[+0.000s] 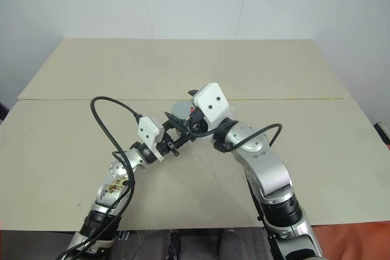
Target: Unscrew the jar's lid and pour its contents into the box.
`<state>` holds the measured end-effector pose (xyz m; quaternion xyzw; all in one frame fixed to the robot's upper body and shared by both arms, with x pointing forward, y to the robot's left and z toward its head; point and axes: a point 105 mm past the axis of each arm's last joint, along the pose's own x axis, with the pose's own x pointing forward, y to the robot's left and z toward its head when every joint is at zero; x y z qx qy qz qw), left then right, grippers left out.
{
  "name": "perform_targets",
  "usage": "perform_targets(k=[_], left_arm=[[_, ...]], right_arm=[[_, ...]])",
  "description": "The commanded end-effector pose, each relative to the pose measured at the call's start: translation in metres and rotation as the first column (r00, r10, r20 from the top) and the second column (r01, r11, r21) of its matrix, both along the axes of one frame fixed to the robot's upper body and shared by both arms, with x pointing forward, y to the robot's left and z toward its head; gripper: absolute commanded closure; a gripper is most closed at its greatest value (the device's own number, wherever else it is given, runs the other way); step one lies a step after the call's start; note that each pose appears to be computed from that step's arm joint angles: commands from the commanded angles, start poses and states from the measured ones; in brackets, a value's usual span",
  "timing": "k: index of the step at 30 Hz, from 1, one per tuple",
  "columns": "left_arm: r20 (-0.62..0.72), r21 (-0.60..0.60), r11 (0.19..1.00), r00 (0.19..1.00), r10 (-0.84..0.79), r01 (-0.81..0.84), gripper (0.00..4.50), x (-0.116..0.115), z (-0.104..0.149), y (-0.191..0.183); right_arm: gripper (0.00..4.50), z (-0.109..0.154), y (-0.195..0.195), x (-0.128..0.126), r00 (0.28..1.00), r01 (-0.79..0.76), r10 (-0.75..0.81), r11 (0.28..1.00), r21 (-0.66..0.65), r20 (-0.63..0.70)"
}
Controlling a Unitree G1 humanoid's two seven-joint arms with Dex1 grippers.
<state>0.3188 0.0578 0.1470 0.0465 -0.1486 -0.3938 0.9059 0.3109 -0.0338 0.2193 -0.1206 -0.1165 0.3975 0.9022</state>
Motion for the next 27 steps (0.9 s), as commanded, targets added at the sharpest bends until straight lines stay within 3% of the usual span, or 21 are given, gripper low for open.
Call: perform_targets(k=[1,27], left_arm=[[0.050,-0.018,1.000,0.999,-0.002,0.003,2.49,-0.002,0.013,-0.001],[0.054,-0.004,1.000,0.998,-0.014,0.014,2.49,0.002,0.012,0.002]], right_arm=[[0.01,0.017,-0.010,-0.003,0.998,0.029,-0.032,0.999,0.046,0.063],[0.01,0.010,-0.047,-0.036,0.997,-0.061,0.061,0.998,-0.012,0.049]])
